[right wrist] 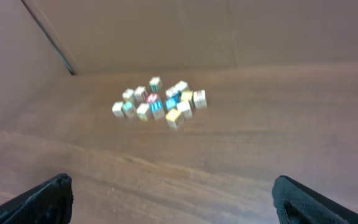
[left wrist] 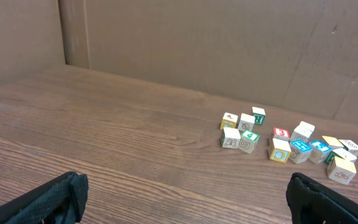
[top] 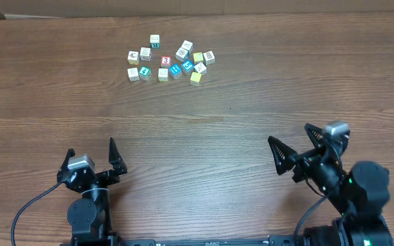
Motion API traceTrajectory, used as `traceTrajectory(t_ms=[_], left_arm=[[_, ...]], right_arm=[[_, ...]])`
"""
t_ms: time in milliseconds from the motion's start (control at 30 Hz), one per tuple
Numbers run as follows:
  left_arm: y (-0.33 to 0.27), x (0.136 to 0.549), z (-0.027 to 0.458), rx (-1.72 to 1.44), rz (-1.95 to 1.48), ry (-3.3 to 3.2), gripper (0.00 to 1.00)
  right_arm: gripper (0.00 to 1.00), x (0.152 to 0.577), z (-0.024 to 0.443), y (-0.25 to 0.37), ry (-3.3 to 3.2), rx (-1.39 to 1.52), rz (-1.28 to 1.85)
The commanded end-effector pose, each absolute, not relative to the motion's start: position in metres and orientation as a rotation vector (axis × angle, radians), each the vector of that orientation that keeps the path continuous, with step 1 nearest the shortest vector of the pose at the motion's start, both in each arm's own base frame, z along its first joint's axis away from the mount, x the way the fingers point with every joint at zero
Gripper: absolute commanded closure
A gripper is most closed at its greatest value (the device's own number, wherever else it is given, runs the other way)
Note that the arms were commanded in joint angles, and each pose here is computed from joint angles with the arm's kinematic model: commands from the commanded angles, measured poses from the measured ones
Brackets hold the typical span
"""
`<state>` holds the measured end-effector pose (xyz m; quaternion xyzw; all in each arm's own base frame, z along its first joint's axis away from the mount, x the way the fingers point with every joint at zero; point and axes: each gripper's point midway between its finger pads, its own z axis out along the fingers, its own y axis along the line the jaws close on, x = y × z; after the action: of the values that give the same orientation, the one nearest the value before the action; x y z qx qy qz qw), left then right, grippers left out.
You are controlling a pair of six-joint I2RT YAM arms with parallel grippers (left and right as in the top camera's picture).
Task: Form a circle
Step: 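Move the right gripper forward over the block cluster's right side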
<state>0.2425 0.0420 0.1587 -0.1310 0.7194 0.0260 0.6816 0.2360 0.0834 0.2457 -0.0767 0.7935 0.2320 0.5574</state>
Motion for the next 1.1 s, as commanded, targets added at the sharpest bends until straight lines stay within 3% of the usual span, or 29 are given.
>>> traceTrajectory(t_ms=[0, 333, 533, 867, 1067], left_arm=[[0.037, 0.243, 0.159, -0.262, 0.055, 1.613, 0.0], [0.037, 0.243, 0.159, -0.262, 0.055, 1.613, 0.0], [0.037, 0.243, 0.159, -0.262, 0.055, 1.613, 0.01], [0.037, 0.243, 0.159, -0.262, 0.055, 1.613, 0.0], [0.037, 0.243, 0.159, -0.262, 0.055, 1.613, 0.0]], right_arm=[[0.0, 0.238, 0.248, 0.092, 1.892, -0.212, 0.595], [0.0, 0.251, 0.228, 0.093, 1.986, -0.192, 0.612], [0.0, 0.266, 0.244, 0.096, 2.02, -0.191, 0.628], [0.0, 0.326, 0.338, 0.099, 2.258, -0.157, 0.646], [0.0, 0.384, 0.389, 0.103, 2.286, -0.173, 0.608]])
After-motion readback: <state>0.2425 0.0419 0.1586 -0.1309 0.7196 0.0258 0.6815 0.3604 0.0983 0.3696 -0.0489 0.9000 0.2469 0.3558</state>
